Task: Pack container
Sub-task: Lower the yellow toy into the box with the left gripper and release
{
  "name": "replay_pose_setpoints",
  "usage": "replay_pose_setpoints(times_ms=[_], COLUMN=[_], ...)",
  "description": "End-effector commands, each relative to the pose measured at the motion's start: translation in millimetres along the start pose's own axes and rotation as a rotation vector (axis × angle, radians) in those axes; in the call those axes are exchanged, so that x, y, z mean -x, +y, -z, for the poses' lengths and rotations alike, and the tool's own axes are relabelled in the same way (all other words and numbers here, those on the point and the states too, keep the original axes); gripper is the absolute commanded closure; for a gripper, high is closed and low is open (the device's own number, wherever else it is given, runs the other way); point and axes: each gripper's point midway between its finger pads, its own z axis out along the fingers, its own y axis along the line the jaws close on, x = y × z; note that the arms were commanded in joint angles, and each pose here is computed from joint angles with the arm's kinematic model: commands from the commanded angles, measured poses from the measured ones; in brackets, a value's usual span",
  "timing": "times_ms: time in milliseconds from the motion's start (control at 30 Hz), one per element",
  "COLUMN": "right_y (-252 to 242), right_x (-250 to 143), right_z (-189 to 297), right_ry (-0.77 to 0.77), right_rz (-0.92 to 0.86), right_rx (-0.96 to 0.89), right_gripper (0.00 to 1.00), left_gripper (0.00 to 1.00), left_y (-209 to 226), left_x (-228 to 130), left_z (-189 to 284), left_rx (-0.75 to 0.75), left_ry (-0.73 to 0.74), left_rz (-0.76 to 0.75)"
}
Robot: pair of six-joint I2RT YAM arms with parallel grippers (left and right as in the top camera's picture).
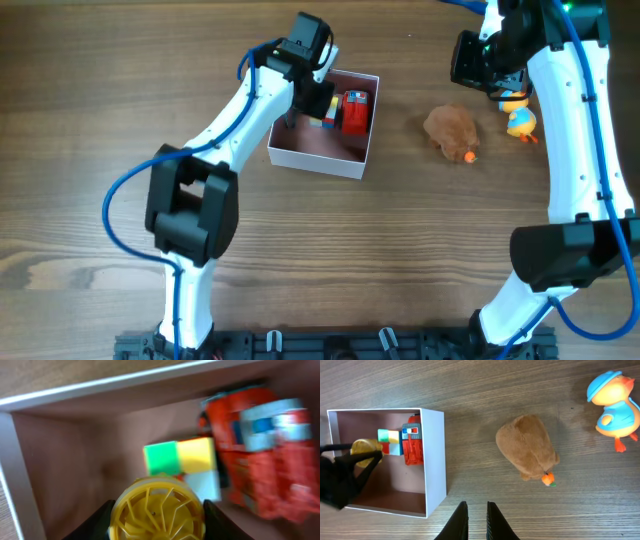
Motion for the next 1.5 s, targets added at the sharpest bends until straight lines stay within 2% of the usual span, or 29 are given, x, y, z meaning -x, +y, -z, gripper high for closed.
replay_pose_setpoints(times_ms=[0, 100, 133, 167, 200, 267, 300, 333, 400, 533, 633, 667, 700, 800, 867, 1067, 1167, 1367, 1467], right_y=[-4, -3, -4, -4, -4, -4, -4, -4, -4, -4, -4, -4, -4, -5, -5, -6, -6, -6, -6], right_x=[1, 2, 1, 1, 1, 0, 0, 0, 0, 0, -1, -1, -1, -2, -4, -6, -6, -7, -8], right_z=[7, 7, 7, 7, 7, 7, 7, 7, 7, 7, 7, 7, 7, 7, 7, 7, 7, 7, 7], right_ry=[-0.022, -0.023, -0.022, -0.02, -0.019, -0.016, -0.016, -0.016, -0.015, -0.014, -0.013, -0.013, -0.013, -0.007, 0.001, 0.008, 0.01, 0.013, 0.015], right_rz=[0.001, 0.001, 0.001, 0.001, 0.001, 0.001, 0.001, 0.001, 0.001, 0.001, 0.001, 0.001, 0.001, 0.001, 0.001, 0.002, 0.002, 0.014, 0.017], right_rx=[-0.016, -0.016, -0.016, -0.016, -0.017, -0.017, -0.017, -0.017, -0.018, -0.018, -0.018, -0.018, -0.018, -0.02, -0.023, -0.025, -0.025, -0.026, -0.026], right_gripper=[0.89, 0.89, 0.89, 0.89, 0.89, 0.89, 0.89, 0.89, 0.89, 0.89, 0.88, 0.88, 0.88, 0.88, 0.88, 0.88, 0.88, 0.88, 0.88], left_gripper=[0.96, 0.95, 0.78, 0.71, 0.57, 0.48, 0.32, 0.34, 0.28, 0.35, 0.57, 0.7, 0.79, 0.84, 0.91, 0.96, 0.96, 0.96, 0.96], left_y=[31, 46, 47, 46, 46, 42, 38, 36, 30, 25, 21, 20, 19, 19, 17, -5, -10, -31, -29], left_x=[-4, -3, -2, 0, 2, 3, 3, 3, 4, 2, -22, -35, -47, -80, -100, -137, -149, -161, -158], left_z=[-12, -11, -11, -11, -11, -12, -12, -12, -12, -13, -12, -10, -8, 1, 9, 31, 40, 47, 44], left_rx=[0.031, 0.04, 0.041, 0.041, 0.04, 0.033, 0.025, 0.023, 0.019, 0.016, 0.015, 0.015, 0.015, 0.031, 0.035, -0.063, -0.058, -0.053, -0.036], left_ry=[0.021, 0.014, 0.008, 0.001, -0.005, -0.011, -0.011, -0.011, -0.014, -0.005, 0.093, 0.146, 0.196, 0.335, 0.423, 0.605, 0.669, 0.724, 0.703], left_rz=[0.035, 0.06, 0.062, 0.061, 0.06, 0.053, 0.049, 0.044, 0.034, 0.025, 0.023, 0.023, 0.024, 0.11, 0.154, 0.215, 0.21, 0.151, 0.14])
